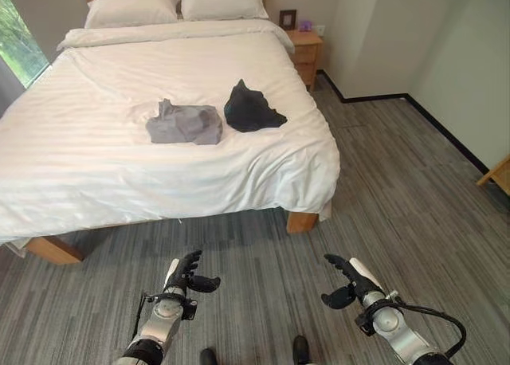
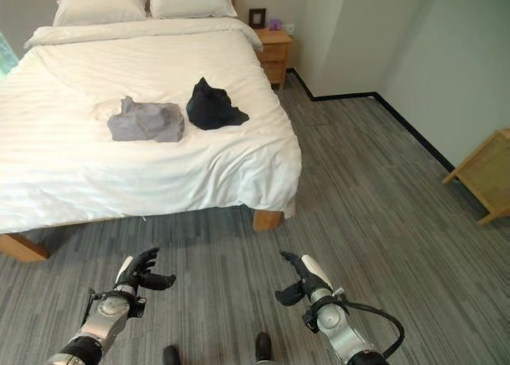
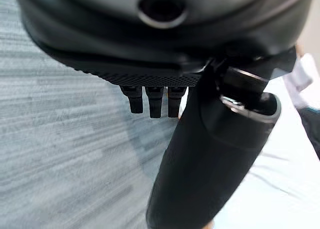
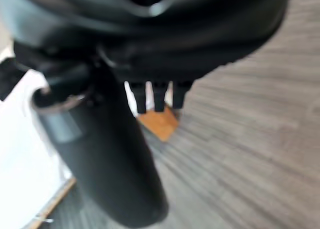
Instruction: Pick up bed clothes into laundry basket.
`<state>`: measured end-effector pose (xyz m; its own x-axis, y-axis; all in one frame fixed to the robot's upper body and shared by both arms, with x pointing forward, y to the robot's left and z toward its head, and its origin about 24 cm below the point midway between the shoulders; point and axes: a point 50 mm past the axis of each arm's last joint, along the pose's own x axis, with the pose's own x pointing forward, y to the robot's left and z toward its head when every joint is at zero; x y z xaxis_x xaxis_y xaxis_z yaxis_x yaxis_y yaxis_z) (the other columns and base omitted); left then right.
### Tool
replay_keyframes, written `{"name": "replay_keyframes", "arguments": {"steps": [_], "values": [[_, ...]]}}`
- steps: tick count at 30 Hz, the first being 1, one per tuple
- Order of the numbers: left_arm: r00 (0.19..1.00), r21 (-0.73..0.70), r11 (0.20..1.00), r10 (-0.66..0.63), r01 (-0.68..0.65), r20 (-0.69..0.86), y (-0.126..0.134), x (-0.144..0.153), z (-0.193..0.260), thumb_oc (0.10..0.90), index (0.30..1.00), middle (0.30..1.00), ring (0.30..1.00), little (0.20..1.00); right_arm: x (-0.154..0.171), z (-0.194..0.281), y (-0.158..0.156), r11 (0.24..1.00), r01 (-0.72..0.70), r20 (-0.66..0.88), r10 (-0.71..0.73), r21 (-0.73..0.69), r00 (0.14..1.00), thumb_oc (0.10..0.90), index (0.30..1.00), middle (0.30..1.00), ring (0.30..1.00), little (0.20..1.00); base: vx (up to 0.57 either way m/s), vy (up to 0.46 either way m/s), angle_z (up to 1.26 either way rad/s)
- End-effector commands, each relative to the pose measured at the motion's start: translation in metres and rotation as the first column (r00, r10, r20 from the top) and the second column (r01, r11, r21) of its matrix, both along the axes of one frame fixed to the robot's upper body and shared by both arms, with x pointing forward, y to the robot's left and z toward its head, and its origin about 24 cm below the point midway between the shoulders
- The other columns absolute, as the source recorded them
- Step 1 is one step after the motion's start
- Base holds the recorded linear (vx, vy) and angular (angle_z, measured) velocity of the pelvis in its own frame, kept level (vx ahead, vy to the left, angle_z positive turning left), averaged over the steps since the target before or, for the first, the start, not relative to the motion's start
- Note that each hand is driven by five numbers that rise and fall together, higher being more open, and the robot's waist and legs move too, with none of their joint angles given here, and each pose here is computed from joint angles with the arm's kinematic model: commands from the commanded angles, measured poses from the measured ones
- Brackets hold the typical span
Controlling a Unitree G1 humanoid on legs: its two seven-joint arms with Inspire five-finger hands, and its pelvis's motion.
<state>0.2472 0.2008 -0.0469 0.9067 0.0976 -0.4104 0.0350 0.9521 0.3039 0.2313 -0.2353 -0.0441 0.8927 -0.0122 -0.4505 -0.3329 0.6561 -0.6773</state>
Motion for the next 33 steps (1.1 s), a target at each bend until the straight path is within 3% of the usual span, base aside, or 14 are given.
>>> {"name": "replay_keyframes", "arguments": {"steps": [1, 7, 10, 12, 14, 21, 26, 33], "values": [[0.882, 0.109, 0.993, -0.082, 0.036, 0.463, 0.001, 0.063, 0.102, 0.800, 0.900, 0.900, 0.900, 0.900, 0.069, 0.093, 0.014, 0.982, -0.136, 0.392, 0.178, -0.133, 0.903, 0.800, 0.900, 0.900, 0.900, 0.900, 0.08, 0.036, -0.02], [0.777, 0.204, 0.978, -0.100, -0.038, 0.622, 0.008, 0.066, 0.143, 0.800, 0.900, 0.900, 0.900, 0.900, 0.082, 0.141, 0.013, 0.954, -0.136, 0.558, 0.269, -0.268, 0.785, 0.800, 0.900, 0.900, 0.900, 0.900, 0.05, 0.062, -0.04], [0.719, 0.223, 0.972, -0.105, -0.071, 0.687, 0.009, 0.071, 0.167, 0.800, 0.900, 0.900, 0.900, 0.900, 0.088, 0.184, 0.009, 0.849, -0.101, 0.590, 0.441, -0.519, 0.677, 0.800, 0.900, 0.900, 0.900, 0.900, 0.10, 0.097, -0.15], [0.659, 0.238, 0.968, -0.126, -0.083, 0.742, 0.002, 0.077, 0.189, 0.800, 0.900, 0.900, 0.900, 0.900, 0.084, 0.210, 0.004, 0.843, -0.031, 0.664, 0.446, -0.537, 0.600, 0.800, 0.900, 0.900, 0.900, 0.900, 0.31, 0.005, 0.31], [0.633, 0.252, 0.965, -0.152, -0.071, 0.759, -0.002, 0.079, 0.198, 0.800, 0.900, 0.900, 0.900, 0.900, 0.082, 0.217, 0.001, 0.844, -0.010, 0.684, 0.441, -0.536, 0.582, 0.800, 0.900, 0.900, 0.900, 0.900, 0.31, -0.157, 0.76], [0.671, 0.215, 0.973, -0.108, -0.079, 0.734, 0.009, 0.081, 0.186, 0.800, 0.900, 0.900, 0.900, 0.900, 0.080, 0.220, 0.005, 0.853, -0.018, 0.694, 0.436, -0.521, 0.573, 0.800, 0.900, 0.900, 0.900, 0.900, 0.41, -0.199, 0.33], [0.734, 0.135, 0.991, -0.084, -0.012, 0.674, -0.007, 0.071, 0.153, 0.800, 0.900, 0.900, 0.900, 0.900, 0.066, 0.209, -0.012, 0.840, -0.010, 0.658, 0.432, -0.542, 0.617, 0.800, 0.900, 0.900, 0.900, 0.900, 0.56, -0.259, 0.35], [0.746, 0.163, 0.986, -0.127, 0.025, 0.654, -0.005, 0.064, 0.148, 0.800, 0.900, 0.900, 0.900, 0.900, 0.063, 0.212, -0.017, 0.847, -0.001, 0.666, 0.419, -0.532, 0.618, 0.800, 0.900, 0.900, 0.900, 0.900, 0.42, -0.182, -0.09]]}}
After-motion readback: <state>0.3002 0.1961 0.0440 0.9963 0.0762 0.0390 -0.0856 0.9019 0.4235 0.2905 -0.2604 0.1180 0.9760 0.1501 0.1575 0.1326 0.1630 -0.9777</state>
